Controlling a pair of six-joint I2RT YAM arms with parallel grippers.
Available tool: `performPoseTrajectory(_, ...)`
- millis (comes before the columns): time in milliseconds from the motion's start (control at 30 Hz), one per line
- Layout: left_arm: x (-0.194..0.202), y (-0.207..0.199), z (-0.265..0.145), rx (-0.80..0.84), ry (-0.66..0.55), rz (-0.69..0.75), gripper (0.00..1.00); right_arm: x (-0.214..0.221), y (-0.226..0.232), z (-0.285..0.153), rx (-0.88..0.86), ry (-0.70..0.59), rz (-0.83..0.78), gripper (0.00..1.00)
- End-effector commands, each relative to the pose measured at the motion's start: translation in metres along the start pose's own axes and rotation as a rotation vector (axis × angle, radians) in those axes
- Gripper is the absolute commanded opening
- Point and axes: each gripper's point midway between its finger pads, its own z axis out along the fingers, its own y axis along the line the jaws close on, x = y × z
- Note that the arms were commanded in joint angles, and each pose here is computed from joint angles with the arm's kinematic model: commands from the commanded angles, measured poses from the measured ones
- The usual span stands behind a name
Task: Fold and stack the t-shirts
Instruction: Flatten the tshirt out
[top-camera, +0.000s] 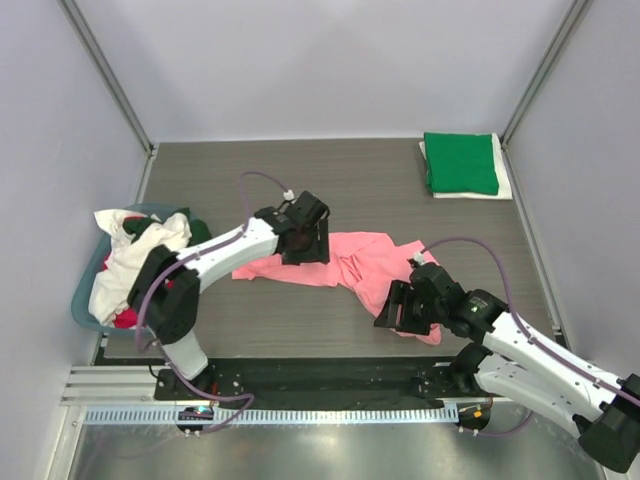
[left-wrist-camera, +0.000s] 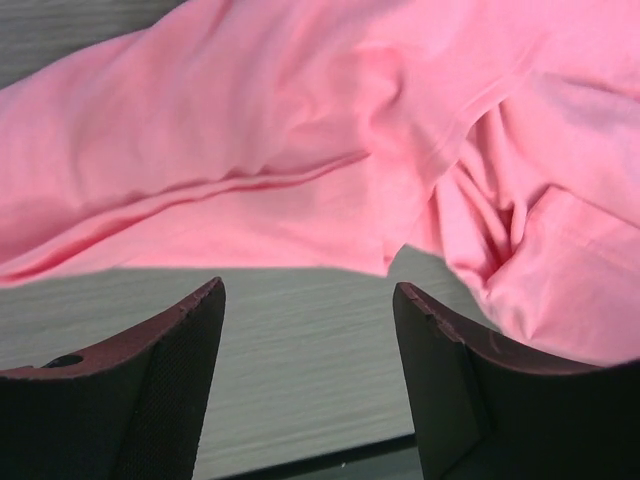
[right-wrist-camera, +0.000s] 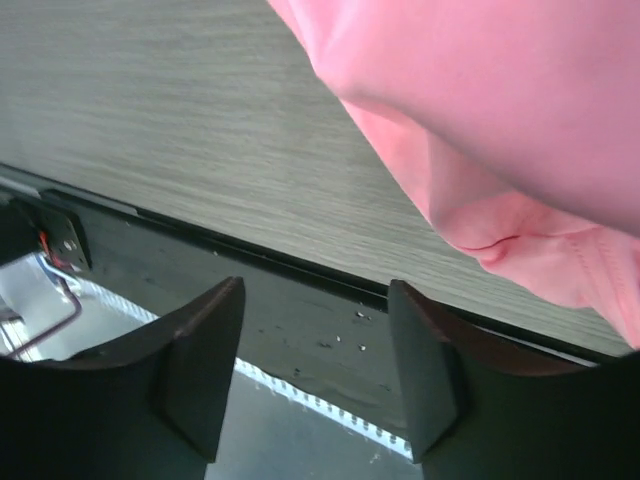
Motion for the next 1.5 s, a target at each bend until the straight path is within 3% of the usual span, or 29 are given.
performPoseTrajectory(0,-0.021,-0.020,0.013,-0.011,-0.052,-0.004,0.68,-0.036,0.021,-0.021,-0.013,-0.150,0.017,0.67)
performPoseTrajectory(233,-0.015,-0.020,0.060,-0.189,0.019,0.062,0.65,-0.044,0.031,-0.026,0.008,-0.133,-0.041,0.70)
performPoseTrajectory(500,-0.013,-0.018,0.059,-0.371,-0.006,0.183,0.50,-0.040,0.025,-0.024,0.012,-0.128,-0.056,0.71)
performPoseTrajectory(667,-0.007,-0.011,0.049,-0.441,-0.023,0.209,0.48,-0.038,0.020,-0.020,0.026,-0.125,-0.059,0.72)
performPoseTrajectory(833,0.001,-0.004,0.054,-0.472,-0.001,0.216,0.32,-0.038,0.021,-0.019,0.022,-0.122,-0.058,0.72)
performPoseTrajectory(967,0.001,-0.001,0.051,-0.484,-0.007,0.214,0.13,-0.039,0.023,-0.021,0.014,-0.129,-0.061,0.71)
performPoseTrajectory(1033,-0.003,-0.001,0.046,-0.488,-0.022,0.211,0.09,-0.038,0.022,-0.021,0.012,-0.132,-0.056,0.72)
performPoseTrajectory(1067,-0.005,-0.002,0.043,-0.487,-0.029,0.212,0.01,-0.039,0.022,-0.021,0.012,-0.134,-0.058,0.72)
performPoseTrajectory(1267,-0.020,-0.002,0.020,-0.496,-0.076,0.209,0.00,-0.054,0.014,-0.018,0.083,-0.203,0.007,0.72)
performPoseTrajectory(1367,-0.036,0.010,-0.006,-0.530,-0.119,0.191,0.00,-0.080,0.001,-0.019,0.188,-0.288,0.066,0.81)
performPoseTrajectory(1400,-0.045,0.014,-0.023,-0.523,-0.153,0.170,0.00,-0.091,-0.001,-0.024,0.205,-0.318,0.095,0.95)
performPoseTrajectory(1467,-0.054,0.033,-0.039,-0.533,-0.166,0.129,0.00,-0.115,-0.022,-0.027,0.258,-0.360,0.209,1.00)
